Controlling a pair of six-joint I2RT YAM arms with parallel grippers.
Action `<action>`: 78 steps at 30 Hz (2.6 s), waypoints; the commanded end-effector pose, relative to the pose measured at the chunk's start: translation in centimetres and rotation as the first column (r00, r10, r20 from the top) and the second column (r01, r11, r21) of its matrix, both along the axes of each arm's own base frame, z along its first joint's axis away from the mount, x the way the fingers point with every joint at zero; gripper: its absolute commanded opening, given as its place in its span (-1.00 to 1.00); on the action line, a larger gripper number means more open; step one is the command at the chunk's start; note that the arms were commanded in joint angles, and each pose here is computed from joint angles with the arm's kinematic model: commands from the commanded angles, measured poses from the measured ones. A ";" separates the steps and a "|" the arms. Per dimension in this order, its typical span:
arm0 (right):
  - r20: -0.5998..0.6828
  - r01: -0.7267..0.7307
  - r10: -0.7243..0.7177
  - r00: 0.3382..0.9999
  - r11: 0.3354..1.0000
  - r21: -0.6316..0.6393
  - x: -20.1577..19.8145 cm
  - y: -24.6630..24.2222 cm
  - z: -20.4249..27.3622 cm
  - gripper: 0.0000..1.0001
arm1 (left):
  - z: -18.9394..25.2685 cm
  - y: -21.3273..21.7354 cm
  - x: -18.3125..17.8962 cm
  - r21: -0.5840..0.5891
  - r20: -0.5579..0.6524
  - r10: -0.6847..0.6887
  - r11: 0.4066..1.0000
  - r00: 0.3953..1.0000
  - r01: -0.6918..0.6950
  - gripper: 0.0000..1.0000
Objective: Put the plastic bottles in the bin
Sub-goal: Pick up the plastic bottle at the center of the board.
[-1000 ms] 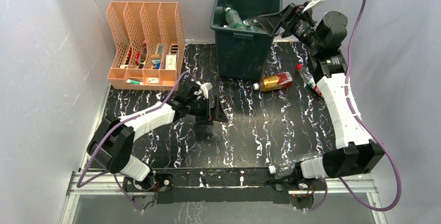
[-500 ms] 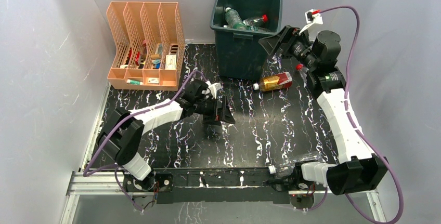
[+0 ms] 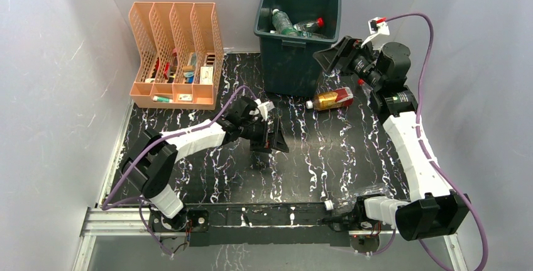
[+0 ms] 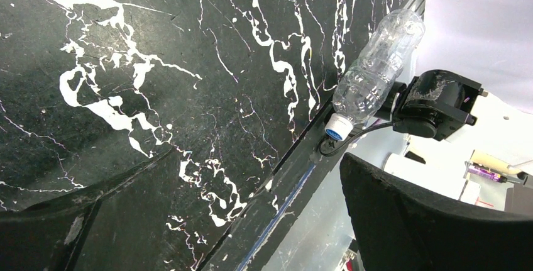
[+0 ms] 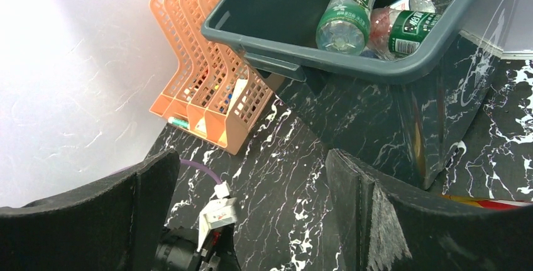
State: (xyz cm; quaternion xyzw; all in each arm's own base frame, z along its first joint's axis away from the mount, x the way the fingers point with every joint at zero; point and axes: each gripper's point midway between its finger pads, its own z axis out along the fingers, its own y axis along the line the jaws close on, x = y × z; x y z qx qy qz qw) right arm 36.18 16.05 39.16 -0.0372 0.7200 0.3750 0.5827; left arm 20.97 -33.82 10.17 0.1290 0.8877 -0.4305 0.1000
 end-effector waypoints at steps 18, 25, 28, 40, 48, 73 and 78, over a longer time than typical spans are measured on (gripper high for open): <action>0.026 0.005 -0.006 1.000 1.000 0.021 0.4 0.1 0.6 0.96 | 1.1 -2.3 -0.1 -0.023 0.040 -0.098 0.995 0.994 0.099 0.96; -0.010 0.009 -0.009 1.000 0.999 0.032 -0.2 0.0 -0.1 0.96 | 1.0 -3.5 -0.1 -0.011 0.051 -0.172 0.985 0.984 0.172 0.96; -0.015 0.006 -0.005 1.000 0.999 0.041 -0.9 0.0 -0.3 0.96 | 0.7 -4.4 -0.8 -0.014 0.050 -0.230 0.973 0.972 0.230 0.96; -0.033 -0.003 0.005 0.999 0.998 0.062 -3.3 -0.2 -0.3 0.96 | -1.9 -13.6 -7.4 -0.073 0.111 -0.545 0.829 0.831 0.554 0.96; -0.024 -0.014 0.015 1.000 0.997 0.072 -4.3 -0.2 0.5 0.96 | -1.8 -18.4 -7.7 -0.147 0.211 -0.568 0.786 0.795 0.601 0.96; -0.013 -0.079 0.081 0.997 0.994 0.070 -6.7 0.3 5.5 0.96 | -5.2 -22.7 -13.7 -0.234 0.261 -0.702 0.620 0.663 0.749 0.96; -0.022 -0.088 0.090 0.996 0.993 0.080 -6.7 0.4 5.1 0.96 | -6.4 -23.0 -14.4 -0.220 0.251 -0.712 0.617 0.655 0.755 0.96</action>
